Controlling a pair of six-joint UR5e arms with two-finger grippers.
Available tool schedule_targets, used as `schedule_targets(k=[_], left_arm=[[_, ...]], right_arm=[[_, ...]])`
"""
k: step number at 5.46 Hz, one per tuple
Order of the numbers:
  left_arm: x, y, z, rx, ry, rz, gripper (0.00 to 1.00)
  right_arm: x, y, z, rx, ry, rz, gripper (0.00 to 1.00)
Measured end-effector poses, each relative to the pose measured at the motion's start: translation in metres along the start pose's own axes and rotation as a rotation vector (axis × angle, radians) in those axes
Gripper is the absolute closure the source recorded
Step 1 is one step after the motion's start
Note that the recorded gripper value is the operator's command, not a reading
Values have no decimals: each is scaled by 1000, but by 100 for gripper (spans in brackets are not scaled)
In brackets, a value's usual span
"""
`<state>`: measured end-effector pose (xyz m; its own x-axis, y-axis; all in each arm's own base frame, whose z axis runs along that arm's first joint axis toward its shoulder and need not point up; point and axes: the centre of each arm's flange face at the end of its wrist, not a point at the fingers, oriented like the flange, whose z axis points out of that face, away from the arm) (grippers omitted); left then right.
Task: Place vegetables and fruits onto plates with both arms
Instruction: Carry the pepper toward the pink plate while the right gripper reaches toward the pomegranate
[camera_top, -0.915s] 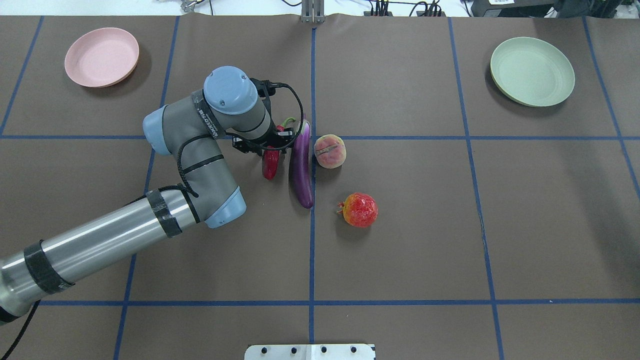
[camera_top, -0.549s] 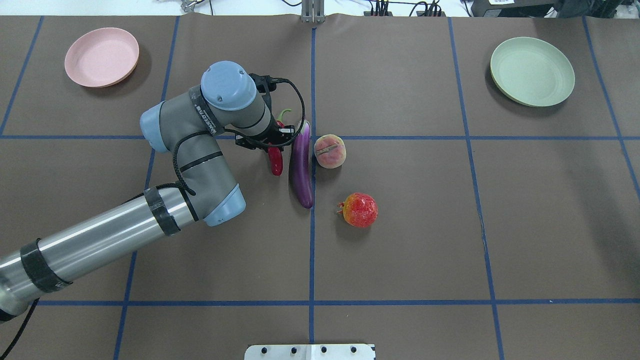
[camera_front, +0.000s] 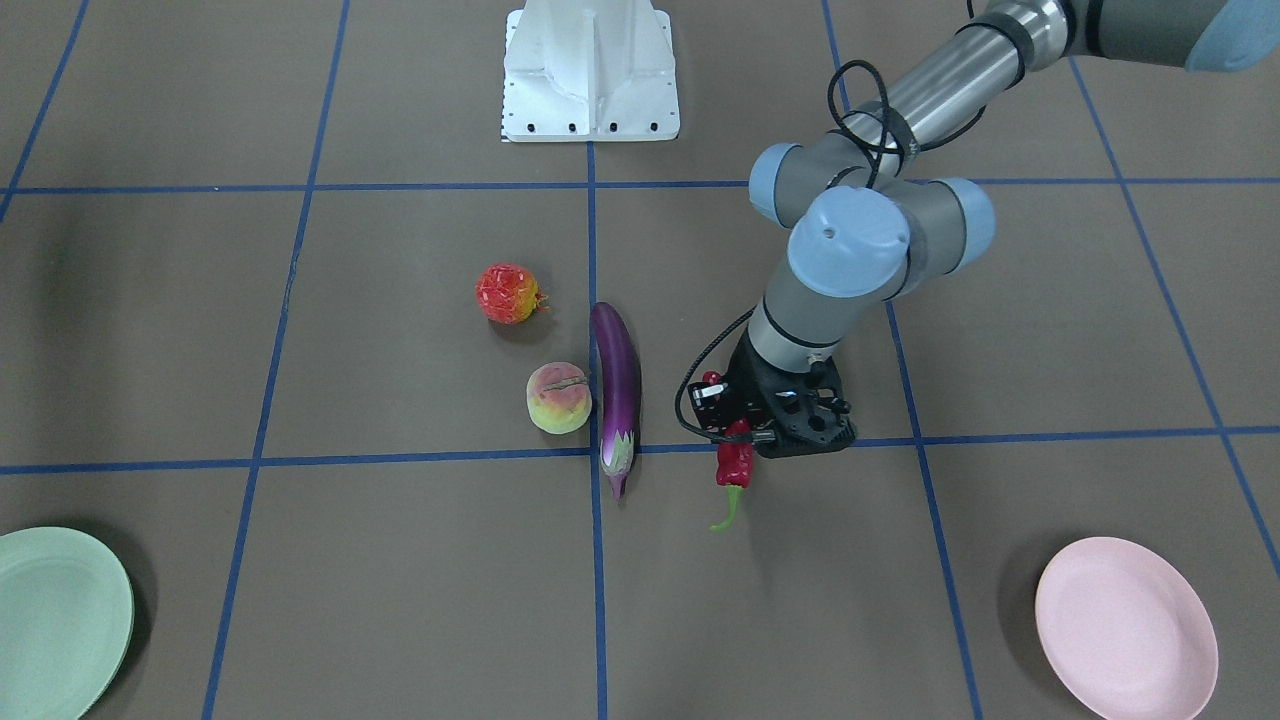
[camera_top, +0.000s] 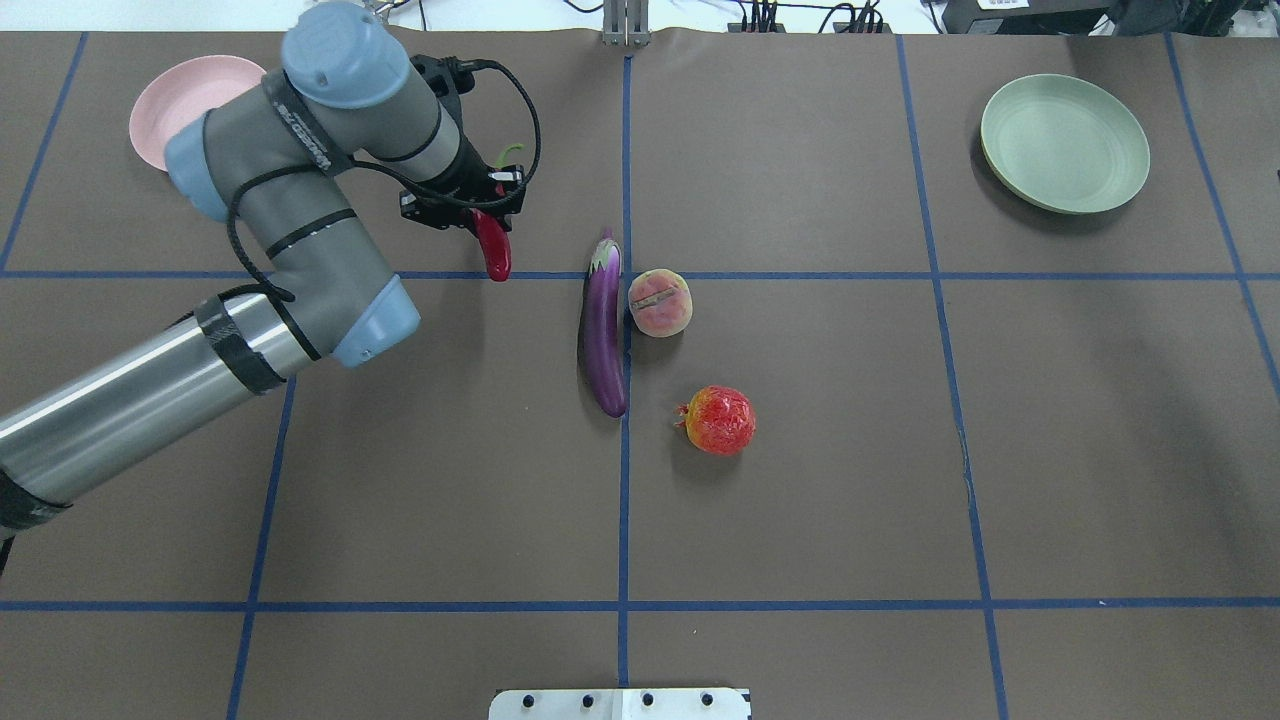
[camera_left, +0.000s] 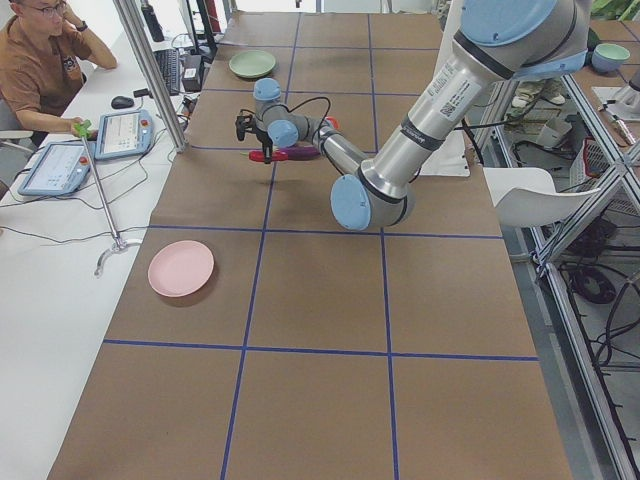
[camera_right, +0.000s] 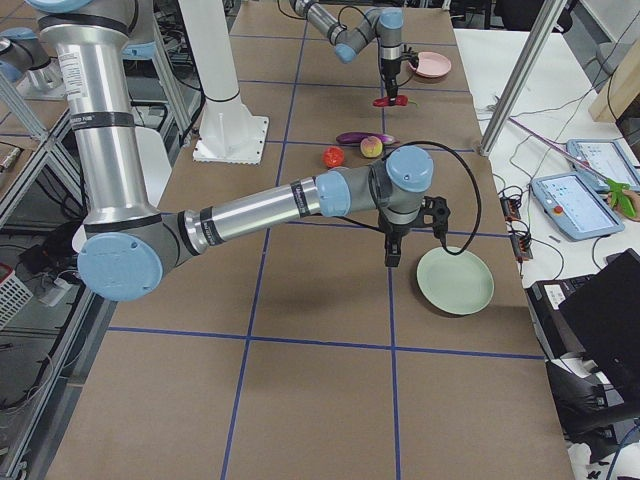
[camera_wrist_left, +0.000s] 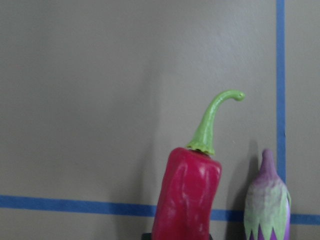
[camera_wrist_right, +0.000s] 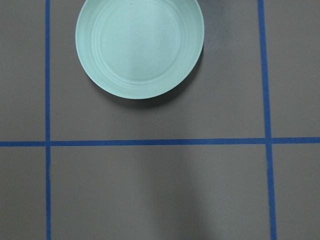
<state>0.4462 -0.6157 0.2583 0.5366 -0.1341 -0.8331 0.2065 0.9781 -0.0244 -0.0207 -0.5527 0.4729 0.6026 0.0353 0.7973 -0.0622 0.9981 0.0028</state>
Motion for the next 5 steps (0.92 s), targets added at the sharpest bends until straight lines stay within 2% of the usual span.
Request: schedule_targets(k=[2, 5], left_arm=[[-69, -31, -40, -5, -14, 41, 100], [-161, -70, -89, 16, -90, 77, 100]], right_arm=[[-110, -8, 31, -36, -7, 13, 1], [-284, 57, 99, -68, 30, 71, 1]])
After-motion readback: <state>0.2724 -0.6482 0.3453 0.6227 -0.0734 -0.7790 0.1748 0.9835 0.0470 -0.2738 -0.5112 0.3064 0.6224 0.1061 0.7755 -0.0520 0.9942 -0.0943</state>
